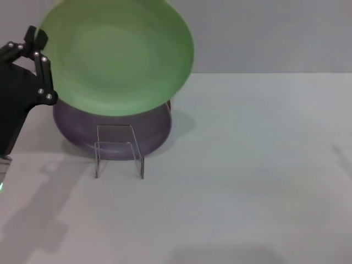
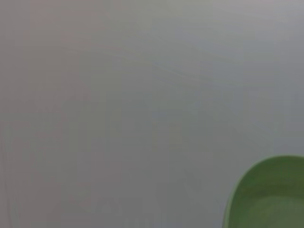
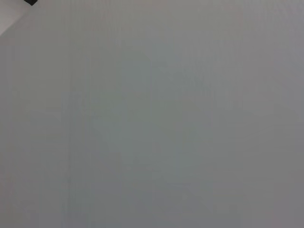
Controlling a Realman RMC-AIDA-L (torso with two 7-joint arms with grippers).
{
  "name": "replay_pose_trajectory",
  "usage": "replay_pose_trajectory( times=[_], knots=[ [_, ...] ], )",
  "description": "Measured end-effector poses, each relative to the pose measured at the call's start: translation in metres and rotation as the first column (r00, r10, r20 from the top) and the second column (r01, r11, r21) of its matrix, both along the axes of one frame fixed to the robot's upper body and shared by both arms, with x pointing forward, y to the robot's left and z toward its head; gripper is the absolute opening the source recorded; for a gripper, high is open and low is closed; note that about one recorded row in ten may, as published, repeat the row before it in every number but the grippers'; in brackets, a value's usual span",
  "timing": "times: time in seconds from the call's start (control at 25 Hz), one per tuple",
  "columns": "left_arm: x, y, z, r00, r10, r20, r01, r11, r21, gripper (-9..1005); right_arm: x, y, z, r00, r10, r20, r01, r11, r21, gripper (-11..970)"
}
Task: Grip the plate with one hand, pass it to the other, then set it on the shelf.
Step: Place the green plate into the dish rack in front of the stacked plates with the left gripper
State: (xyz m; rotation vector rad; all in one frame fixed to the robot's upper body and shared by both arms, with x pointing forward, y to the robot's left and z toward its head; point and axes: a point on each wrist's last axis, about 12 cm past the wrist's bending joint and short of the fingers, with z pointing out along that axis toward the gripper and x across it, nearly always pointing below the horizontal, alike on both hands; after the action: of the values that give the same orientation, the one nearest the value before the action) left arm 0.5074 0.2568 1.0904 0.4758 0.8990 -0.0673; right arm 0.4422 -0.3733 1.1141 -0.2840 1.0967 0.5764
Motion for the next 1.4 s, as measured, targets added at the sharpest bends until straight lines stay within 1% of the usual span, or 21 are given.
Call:
replay_pose_trajectory(
  times=[0.28,0.64,1.04,1.4],
  knots=[
    [0.003,0.003,-0.008,0.999,0.012,-0.046,-0.010,0.999,0.032,40,0.002,0.004,0.001,1.000,0.024,0.002,-0.024,1.000,0.000,699],
    [0.002,0.011,-0.016,0.996,0.037,-0.077,-0.031,0.997,0.075,38,0.004,0.004,0.001,1.000,0.026,0.007,-0.026,1.000,-0.004,700],
    [0.002,0.018,-0.022,0.993,0.060,-0.106,-0.048,0.993,0.105,39,0.005,0.005,0.002,0.999,0.031,0.009,-0.031,0.999,-0.007,699],
    [0.000,0.018,-0.025,0.991,0.061,-0.118,-0.048,0.993,0.109,35,0.005,0.006,0.002,0.999,0.037,0.010,-0.037,0.999,-0.009,698]
  ],
)
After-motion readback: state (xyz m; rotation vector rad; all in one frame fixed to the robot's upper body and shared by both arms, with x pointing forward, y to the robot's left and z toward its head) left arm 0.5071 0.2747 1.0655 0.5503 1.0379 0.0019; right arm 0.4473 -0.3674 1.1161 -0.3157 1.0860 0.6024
